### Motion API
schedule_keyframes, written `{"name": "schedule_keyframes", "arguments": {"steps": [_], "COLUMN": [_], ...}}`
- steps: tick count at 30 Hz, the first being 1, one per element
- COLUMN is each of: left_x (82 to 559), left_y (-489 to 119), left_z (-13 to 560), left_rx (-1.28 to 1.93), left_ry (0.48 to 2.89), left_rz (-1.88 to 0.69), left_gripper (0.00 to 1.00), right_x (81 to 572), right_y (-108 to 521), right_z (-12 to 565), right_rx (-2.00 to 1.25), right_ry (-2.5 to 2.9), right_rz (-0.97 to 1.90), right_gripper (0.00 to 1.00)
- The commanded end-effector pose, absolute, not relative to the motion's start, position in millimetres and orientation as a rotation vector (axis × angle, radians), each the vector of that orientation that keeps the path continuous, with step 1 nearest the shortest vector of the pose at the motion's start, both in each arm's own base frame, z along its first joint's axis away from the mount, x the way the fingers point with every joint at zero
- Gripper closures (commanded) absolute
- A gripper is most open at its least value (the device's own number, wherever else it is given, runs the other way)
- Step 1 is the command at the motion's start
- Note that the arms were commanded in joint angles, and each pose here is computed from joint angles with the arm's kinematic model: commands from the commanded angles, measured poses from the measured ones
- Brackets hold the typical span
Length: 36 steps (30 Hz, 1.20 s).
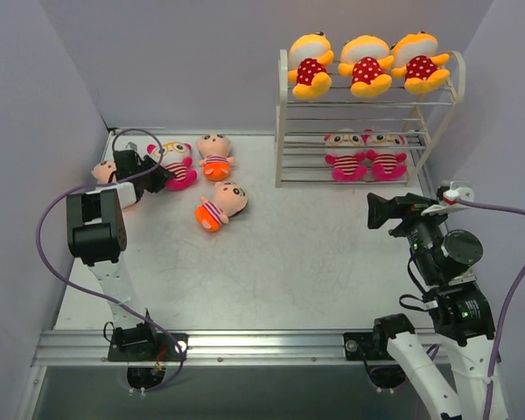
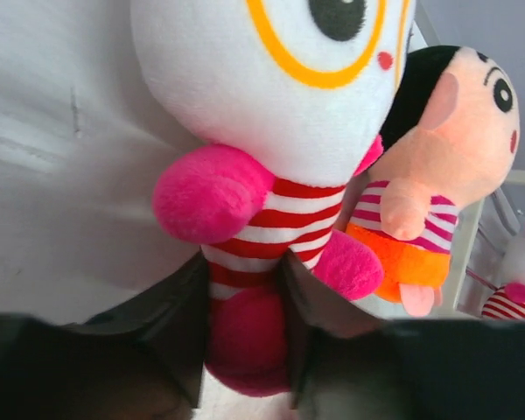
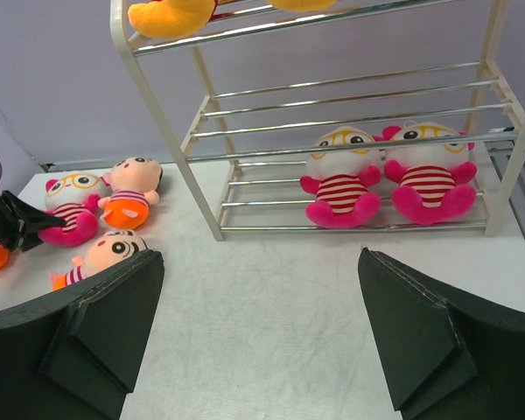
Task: Place and organize the stuffed toys onto the shelf
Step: Grab a stuffed toy with the left arm
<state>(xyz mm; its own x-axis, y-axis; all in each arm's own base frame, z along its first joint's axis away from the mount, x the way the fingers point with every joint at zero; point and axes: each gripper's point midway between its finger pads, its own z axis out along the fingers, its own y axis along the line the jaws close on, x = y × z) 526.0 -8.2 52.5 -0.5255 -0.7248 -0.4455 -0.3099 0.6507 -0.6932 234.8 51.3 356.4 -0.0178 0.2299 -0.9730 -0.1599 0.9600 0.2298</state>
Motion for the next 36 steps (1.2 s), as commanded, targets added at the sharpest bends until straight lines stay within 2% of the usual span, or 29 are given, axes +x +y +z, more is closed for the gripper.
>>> {"name": "schedule_keyframes", "arguments": {"steps": [1, 3, 4, 9, 14, 21, 31, 36], "left_x": [541, 541, 540, 529, 507, 449, 334, 302], "left_y": [-22, -22, -22, -24, -28, -60, -155, -171], "left_z": [70, 80, 84, 120, 161, 230, 273, 285], "left_rx": [-0.713, -0.703, -0.696, -0.648, -0.632, -0.555, -0.394, -0.408], "left_ry": [2.049, 2.017, 2.007, 1.956, 1.896, 1.861, 1.870, 1.824], "left_rz": [-0.775, -0.788, -0.793, -0.808, -0.815, -0.836, -0.934, -0.968], "left_gripper": [0.64, 0.71, 0.79, 0.97, 0.97, 0.98, 0.97, 0.98], "right_x": [237, 236, 235, 231, 230, 233, 237, 238], "right_y": [50, 50, 51, 53, 64, 101, 136, 159], "right_z": [366, 366, 366, 365, 366, 345, 320, 311], "right_rx": [0.047, 0.047, 0.044, 0.026, -0.031, -0.170, -0.187, -0.140], "right_ry": [1.547, 1.554, 1.555, 1.577, 1.616, 1.722, 1.770, 1.769], "right_rz": [0.292, 0.293, 0.295, 0.305, 0.343, 0.515, 0.736, 0.869], "right_gripper": [0.01, 0.01, 0.01, 0.02, 0.03, 0.03, 0.03, 0.03]}}
